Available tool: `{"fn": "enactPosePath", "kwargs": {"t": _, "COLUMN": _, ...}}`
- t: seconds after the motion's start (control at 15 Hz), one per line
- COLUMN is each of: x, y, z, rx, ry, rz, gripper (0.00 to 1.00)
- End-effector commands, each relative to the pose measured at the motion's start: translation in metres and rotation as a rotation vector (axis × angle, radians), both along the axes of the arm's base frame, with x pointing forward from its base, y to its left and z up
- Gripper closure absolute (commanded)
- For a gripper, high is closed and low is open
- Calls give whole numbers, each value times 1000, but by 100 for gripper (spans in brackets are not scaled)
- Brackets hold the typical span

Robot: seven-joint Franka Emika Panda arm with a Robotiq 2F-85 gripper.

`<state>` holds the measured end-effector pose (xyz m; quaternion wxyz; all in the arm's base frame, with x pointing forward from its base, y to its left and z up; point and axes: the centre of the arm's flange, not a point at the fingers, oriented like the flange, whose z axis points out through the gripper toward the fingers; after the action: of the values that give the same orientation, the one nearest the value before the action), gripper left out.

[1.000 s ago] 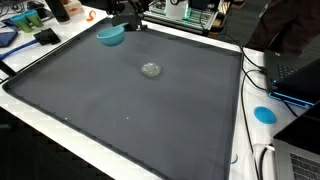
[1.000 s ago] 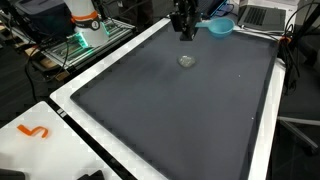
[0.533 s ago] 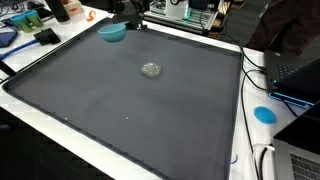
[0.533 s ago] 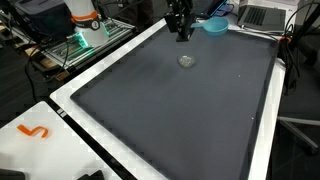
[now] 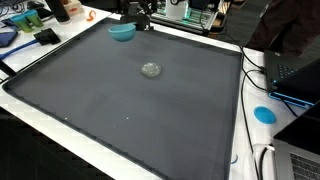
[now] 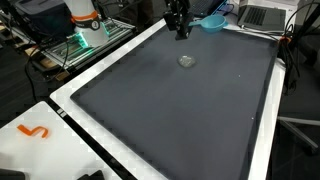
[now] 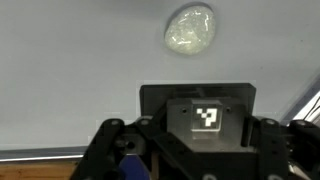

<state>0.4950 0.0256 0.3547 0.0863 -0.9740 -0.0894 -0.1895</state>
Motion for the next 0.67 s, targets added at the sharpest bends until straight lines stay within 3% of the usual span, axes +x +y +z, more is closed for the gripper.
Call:
{"fn": "enactPosePath", "kwargs": {"t": 0.0, "x": -16, "y": 6, "z": -1, "rx": -5, "ry": -26, "rz": 7, "gripper": 72}}
{"fn": "enactPosePath", "kwargs": {"t": 0.6, "x": -20, "y": 34, "z": 0, "rx": -26, "ry": -34, "rz": 50, "gripper": 72}}
